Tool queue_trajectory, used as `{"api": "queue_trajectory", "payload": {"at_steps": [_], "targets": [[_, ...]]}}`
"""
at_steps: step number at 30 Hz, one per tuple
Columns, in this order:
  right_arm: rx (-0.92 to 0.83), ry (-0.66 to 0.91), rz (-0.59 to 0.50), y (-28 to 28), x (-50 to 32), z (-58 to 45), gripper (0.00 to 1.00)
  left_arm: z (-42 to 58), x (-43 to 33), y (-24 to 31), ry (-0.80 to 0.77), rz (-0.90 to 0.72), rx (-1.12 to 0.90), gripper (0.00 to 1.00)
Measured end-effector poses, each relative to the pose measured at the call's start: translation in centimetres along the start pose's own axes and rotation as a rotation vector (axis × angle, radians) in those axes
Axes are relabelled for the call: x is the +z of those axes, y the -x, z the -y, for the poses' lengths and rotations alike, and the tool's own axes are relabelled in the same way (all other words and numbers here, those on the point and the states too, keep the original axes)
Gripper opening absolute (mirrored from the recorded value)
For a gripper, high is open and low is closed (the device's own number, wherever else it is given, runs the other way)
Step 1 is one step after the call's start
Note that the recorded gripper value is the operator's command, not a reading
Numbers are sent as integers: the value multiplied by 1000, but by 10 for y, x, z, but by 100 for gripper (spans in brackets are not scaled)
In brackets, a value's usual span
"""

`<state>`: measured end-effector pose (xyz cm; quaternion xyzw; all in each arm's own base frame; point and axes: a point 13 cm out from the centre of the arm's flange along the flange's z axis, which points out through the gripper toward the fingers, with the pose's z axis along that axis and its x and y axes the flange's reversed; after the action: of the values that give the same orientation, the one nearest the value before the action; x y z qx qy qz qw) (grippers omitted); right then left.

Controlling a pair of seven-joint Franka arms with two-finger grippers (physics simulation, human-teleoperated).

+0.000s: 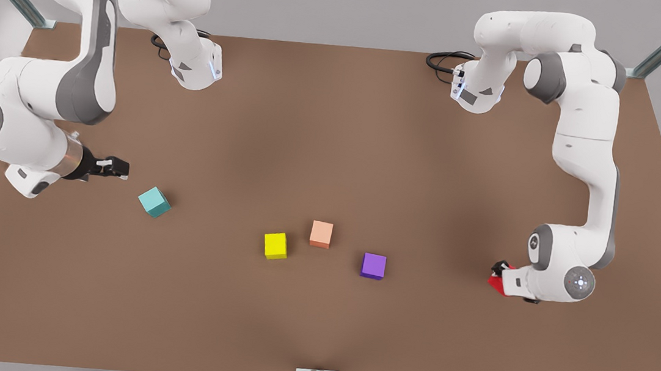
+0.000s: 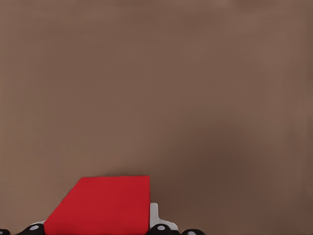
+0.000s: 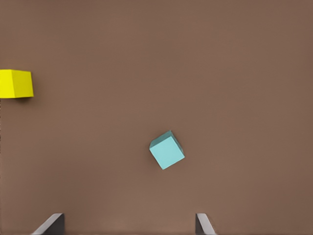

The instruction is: Pick up red wooden cube and pass to hand red wooden cube and place in blue wooden cube

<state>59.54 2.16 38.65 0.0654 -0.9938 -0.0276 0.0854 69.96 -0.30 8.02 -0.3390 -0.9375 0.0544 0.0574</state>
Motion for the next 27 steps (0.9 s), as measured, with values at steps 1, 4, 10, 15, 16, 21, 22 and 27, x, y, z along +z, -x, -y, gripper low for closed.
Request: {"api": "queue_trajectory", "payload": {"at_steps": [1,4,10,15,16,21,22,27], "targets": [[-8,47,-10,16,16,-6,100,26,-22,31,-34,42,11,70],[-77,260,-37,65,78,-48,100,185,-90,129,-282,169,64,71],[-354,711,94,141,156,-148,100,381,-121,192,-848,189,-105,72],[-638,1007,302,150,153,-244,100,421,-125,226,-1074,176,-332,72],[-691,1040,344,150,149,-259,100,422,-125,229,-1098,171,-369,72],[-896,1134,517,141,150,-330,100,436,-125,242,-1166,150,-463,72],[-921,1143,548,140,152,-338,100,439,-125,244,-1170,151,-473,72],[-981,1176,700,135,164,-363,100,447,-129,255,-1174,160,-513,72]]}}
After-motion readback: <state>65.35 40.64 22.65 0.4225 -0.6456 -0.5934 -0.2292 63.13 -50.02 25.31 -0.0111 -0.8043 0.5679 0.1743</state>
